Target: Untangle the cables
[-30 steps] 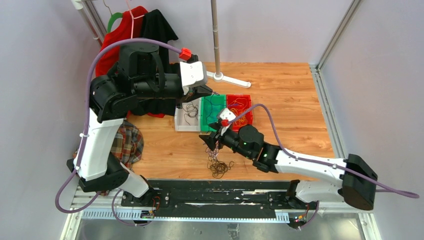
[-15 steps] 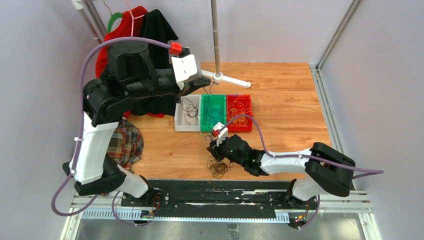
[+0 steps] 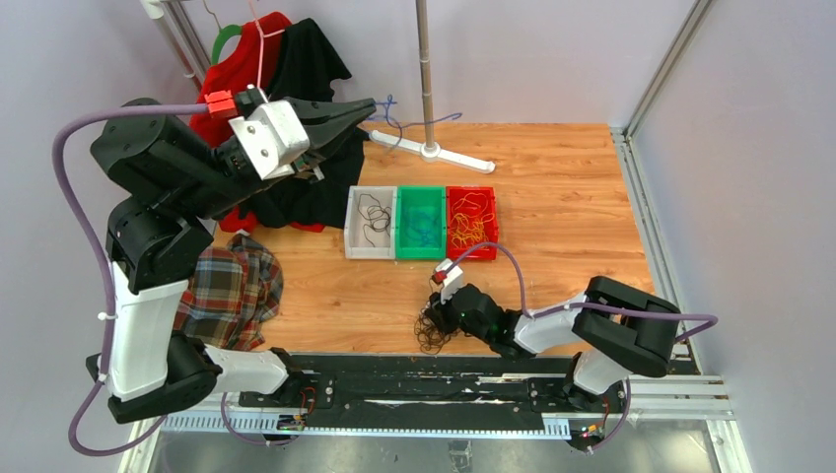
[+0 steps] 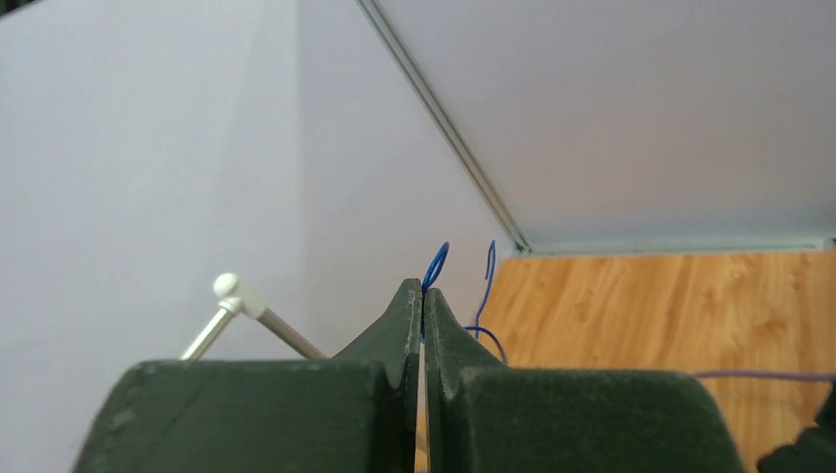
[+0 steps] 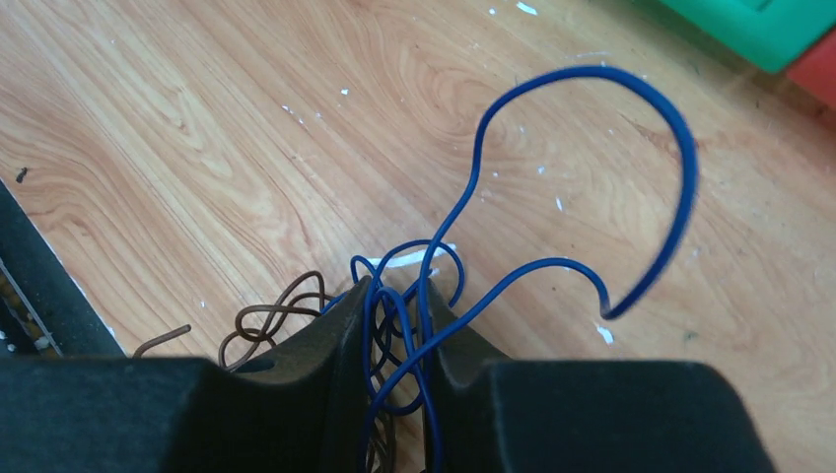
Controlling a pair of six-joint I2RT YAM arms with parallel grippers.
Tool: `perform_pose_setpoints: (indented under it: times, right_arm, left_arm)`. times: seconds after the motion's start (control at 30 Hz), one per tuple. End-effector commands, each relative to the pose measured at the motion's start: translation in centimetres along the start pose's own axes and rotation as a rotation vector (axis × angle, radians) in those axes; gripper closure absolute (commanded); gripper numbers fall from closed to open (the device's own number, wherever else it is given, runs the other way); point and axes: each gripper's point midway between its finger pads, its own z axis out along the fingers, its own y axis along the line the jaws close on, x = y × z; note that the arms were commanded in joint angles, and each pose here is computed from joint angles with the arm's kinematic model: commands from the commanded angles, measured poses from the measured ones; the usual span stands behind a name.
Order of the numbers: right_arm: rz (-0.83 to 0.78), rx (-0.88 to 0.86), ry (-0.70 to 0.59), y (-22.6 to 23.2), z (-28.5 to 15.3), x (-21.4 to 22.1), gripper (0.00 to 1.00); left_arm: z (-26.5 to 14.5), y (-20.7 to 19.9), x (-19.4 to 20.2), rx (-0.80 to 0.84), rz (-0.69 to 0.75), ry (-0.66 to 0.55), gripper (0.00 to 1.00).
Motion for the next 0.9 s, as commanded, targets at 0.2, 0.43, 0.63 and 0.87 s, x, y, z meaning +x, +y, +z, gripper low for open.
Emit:
perform_pose_setpoints:
  times: [0.2, 0.43, 0.63, 0.87]
  right_arm:
    - [0.100, 0.061, -0.075, -1.6, -2.0, 0.1, 0.70]
    - [0.113, 0.106, -0.203, -2.1, -5.5, -6.1, 0.33]
    - [0.122, 0.166, -0.328, -3.4, -9.1, -10.3, 0.30]
    - [0.133, 0.395, -0.401, -7.7, -11.8, -11.7, 0.31]
  left_arm:
    - [-0.2, 3.5, -3.2, -0.163, 0.118, -0.129, 1.00]
    - [1.5, -0.4, 4.8, -0.069, 0.023, 0.037, 1.00]
    - [2.6, -2.7, 11.4, -0.069, -0.070, 0.161, 1.00]
    - [4.3, -4.1, 19.1, -0.084, -0.078, 0.340, 1.00]
